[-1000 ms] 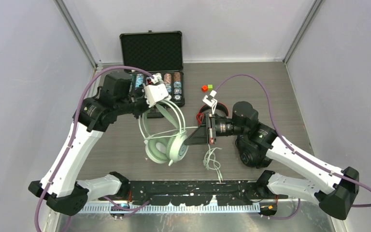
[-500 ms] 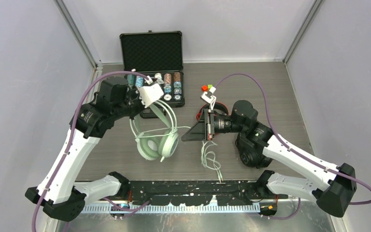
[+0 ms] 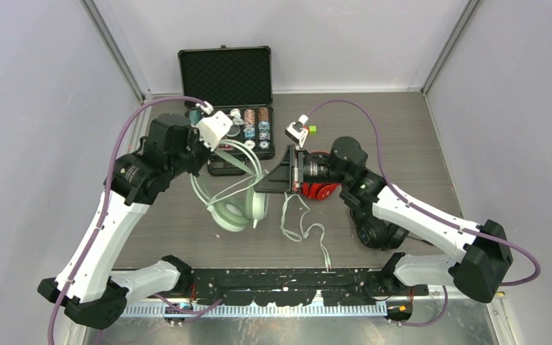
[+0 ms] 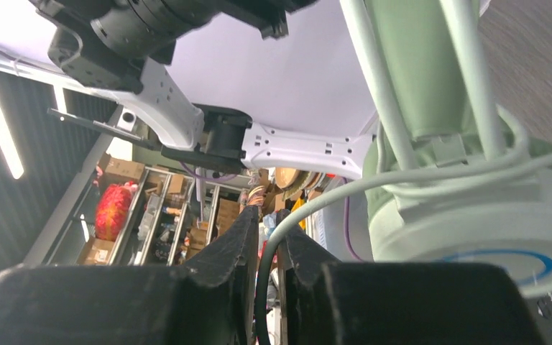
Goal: Wrap the headphones
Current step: Wrap the headphones cable around the headphones.
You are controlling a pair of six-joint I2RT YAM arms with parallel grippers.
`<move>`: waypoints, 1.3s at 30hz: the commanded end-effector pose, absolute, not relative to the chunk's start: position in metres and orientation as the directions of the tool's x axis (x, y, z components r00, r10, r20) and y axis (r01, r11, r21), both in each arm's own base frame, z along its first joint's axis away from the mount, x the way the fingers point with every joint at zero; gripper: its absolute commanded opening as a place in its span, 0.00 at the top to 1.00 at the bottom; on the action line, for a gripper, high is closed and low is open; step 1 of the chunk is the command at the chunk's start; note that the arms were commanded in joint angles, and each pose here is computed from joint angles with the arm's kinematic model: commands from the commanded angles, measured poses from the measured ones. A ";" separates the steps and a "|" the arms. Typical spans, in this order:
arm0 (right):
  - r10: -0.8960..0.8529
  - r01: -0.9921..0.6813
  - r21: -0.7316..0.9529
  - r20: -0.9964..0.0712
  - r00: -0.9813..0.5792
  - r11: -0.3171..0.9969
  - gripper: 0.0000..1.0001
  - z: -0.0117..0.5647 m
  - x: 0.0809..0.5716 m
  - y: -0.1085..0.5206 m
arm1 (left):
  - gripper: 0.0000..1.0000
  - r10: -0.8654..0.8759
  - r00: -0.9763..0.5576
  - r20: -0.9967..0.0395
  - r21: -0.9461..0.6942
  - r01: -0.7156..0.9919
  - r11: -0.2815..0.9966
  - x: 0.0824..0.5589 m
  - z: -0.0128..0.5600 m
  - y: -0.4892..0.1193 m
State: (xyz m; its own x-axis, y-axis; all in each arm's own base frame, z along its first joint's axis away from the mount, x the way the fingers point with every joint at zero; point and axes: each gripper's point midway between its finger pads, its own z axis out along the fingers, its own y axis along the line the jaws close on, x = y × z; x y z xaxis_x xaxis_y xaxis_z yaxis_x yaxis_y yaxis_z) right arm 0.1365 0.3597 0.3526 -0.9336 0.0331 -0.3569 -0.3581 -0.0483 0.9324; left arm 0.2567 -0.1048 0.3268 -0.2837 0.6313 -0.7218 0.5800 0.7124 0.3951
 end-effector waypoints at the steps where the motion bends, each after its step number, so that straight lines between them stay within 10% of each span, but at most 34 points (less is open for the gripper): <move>1: 0.092 -0.450 0.881 -0.441 -0.893 -0.148 0.79 0.404 0.144 0.370 | 1.00 0.434 -0.358 -0.827 0.277 0.412 0.868 0.265 0.352 -0.100; 17: 0.031 -0.464 0.886 -0.463 -0.886 -0.017 0.62 0.380 0.146 0.417 | 1.00 0.023 -0.493 -0.870 0.042 -0.027 0.999 0.270 0.354 -0.070; 39: 0.002 -0.570 0.767 -0.597 -0.802 0.295 0.60 0.340 0.149 0.420 | 1.00 -0.398 -0.276 -0.875 -0.337 -0.244 0.910 0.306 0.380 -0.067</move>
State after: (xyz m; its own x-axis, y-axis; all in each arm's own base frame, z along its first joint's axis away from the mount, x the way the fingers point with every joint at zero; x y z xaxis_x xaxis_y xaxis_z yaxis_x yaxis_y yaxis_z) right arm 0.1574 0.4226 0.3363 -0.8313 0.0256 -0.5553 -0.5286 0.2726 0.8039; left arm 0.2741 -0.0637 0.3313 -0.5145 -0.1414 -0.8458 -0.1725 0.9832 -0.0594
